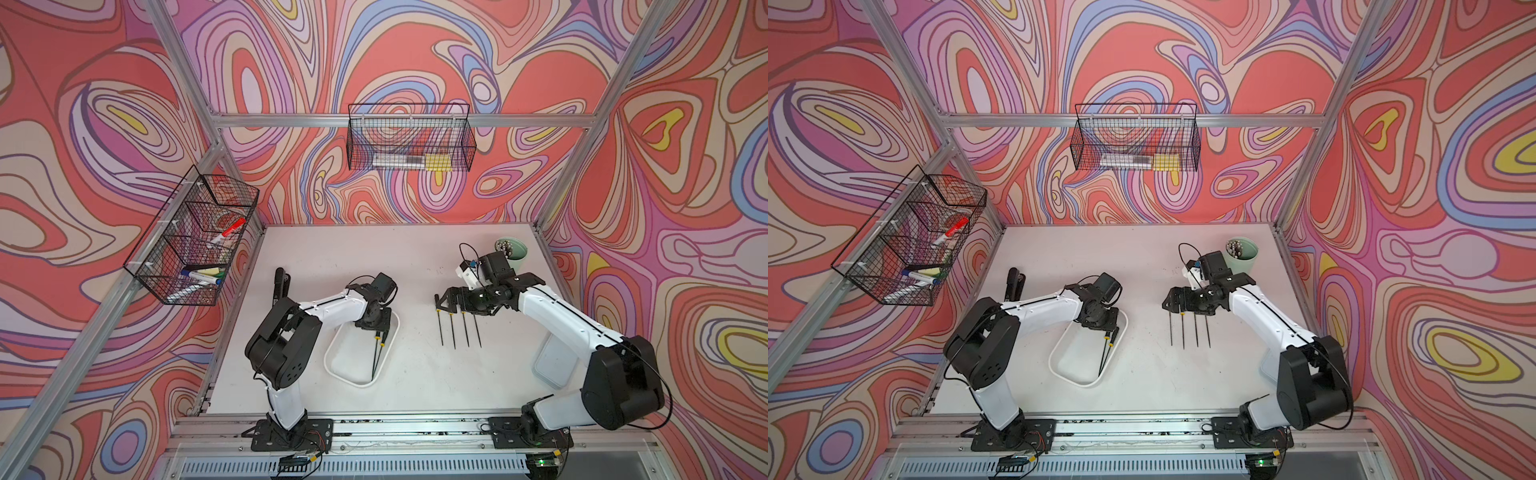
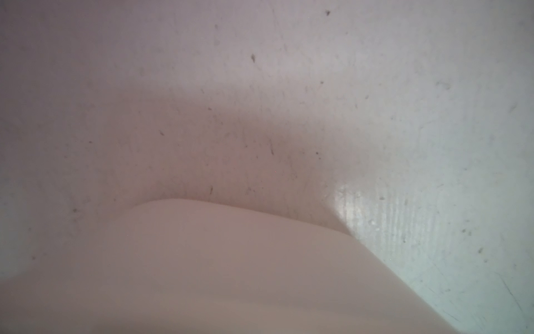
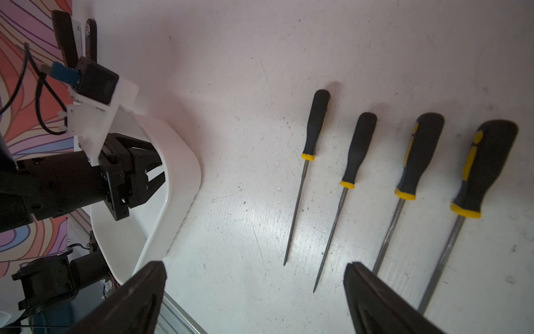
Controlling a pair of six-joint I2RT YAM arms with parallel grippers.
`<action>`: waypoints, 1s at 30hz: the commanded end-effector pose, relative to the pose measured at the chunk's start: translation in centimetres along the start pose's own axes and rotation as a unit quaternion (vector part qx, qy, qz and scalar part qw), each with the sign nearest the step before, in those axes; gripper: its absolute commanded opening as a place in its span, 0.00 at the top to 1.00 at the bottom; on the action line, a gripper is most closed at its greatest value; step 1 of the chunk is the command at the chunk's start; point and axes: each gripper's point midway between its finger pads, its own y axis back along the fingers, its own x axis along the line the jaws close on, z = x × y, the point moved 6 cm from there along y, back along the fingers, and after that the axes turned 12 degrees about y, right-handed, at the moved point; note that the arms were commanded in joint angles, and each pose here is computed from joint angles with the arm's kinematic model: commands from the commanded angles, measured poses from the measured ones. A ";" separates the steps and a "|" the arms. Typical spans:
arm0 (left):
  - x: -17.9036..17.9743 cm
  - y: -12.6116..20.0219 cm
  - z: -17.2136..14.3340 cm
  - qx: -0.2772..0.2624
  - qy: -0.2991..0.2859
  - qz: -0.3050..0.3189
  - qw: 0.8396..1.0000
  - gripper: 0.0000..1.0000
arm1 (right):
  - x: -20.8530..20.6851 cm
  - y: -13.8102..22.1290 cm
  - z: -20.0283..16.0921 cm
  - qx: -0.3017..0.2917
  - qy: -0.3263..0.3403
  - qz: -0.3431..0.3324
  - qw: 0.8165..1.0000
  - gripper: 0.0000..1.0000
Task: Take the file tool out of the storage box
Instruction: Pick up the file tool from the storage box.
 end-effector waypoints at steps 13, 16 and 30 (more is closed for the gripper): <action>0.7 1.3 0.0 -0.016 0.012 0.022 1.000 0.90 | 1.8 0.3 0.2 -0.033 0.004 0.079 0.996 0.08; 0.5 3.1 0.6 -0.045 0.023 0.002 0.999 0.90 | 2.8 0.5 0.2 -0.049 0.013 0.094 0.994 0.09; 1.7 9.6 2.8 -0.117 0.161 -0.166 0.966 0.91 | 11.6 -3.0 1.0 -0.095 0.059 0.115 0.987 0.32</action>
